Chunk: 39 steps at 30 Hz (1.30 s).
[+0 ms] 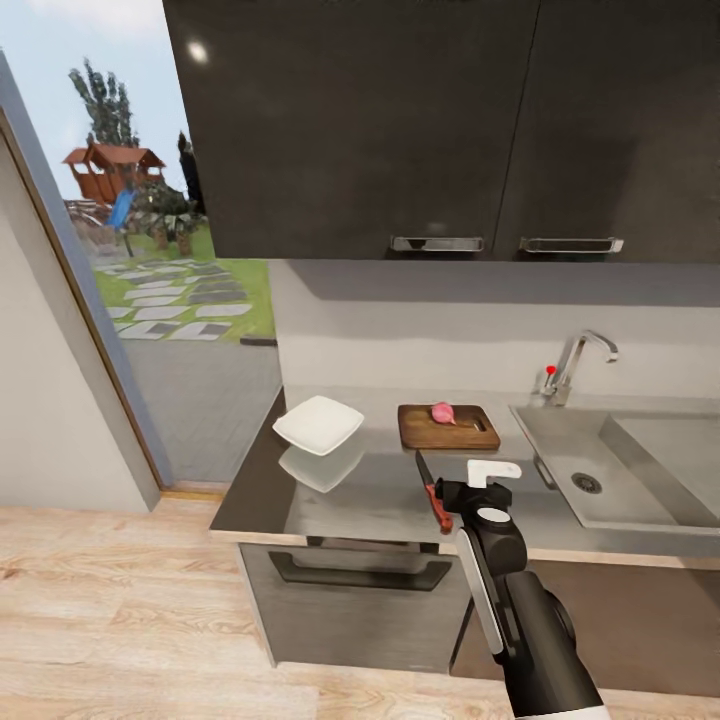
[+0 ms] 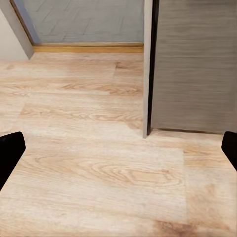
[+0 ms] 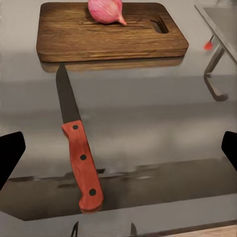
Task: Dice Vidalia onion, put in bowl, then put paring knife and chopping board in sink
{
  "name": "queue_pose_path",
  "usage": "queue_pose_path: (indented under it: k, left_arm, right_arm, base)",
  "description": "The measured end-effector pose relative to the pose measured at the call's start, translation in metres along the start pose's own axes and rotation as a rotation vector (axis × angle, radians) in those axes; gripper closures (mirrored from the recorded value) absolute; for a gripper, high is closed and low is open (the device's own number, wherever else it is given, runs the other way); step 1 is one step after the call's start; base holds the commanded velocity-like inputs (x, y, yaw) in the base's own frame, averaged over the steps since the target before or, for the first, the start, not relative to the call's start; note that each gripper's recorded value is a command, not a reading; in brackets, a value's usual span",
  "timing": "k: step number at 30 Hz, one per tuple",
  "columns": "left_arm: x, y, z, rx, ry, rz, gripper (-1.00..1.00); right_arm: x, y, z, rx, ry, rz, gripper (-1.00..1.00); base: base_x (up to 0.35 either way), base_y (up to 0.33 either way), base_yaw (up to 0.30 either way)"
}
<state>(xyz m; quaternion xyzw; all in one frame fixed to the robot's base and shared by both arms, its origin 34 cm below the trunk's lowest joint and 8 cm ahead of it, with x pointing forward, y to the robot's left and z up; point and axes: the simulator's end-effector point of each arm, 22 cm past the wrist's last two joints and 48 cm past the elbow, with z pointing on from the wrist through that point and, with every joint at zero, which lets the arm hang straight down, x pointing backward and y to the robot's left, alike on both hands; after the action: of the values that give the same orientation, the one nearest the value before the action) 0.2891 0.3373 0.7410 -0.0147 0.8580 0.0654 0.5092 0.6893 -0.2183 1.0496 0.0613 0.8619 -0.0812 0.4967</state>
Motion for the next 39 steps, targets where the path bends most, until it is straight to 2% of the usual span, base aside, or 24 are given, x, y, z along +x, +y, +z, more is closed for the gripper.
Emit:
queue_pose_path:
  k: [25, 32, 39]
  left_arm:
    - [0.0, 0.0, 0.0, 0.001, -0.001, 0.0, -1.0]
    - [0.0, 0.0, 0.0, 0.001, -0.001, 0.0, -1.0]
    - [0.0, 0.0, 0.0, 0.001, -0.001, 0.0, -1.0]
  right_arm:
    - [0.002, 0.004, 0.001, -0.01, 0.004, -0.004, -1.0]
    - [0.003, 0.018, 0.0, -0.077, 0.006, -0.005, -1.0]
    - [0.003, 0.021, 0.0, -0.089, 0.007, -0.006, -1.0]
  base:
    - [0.0, 0.0, 0.0]
    - [0.0, 0.0, 0.0]
    - [0.0, 0.0, 0.0]
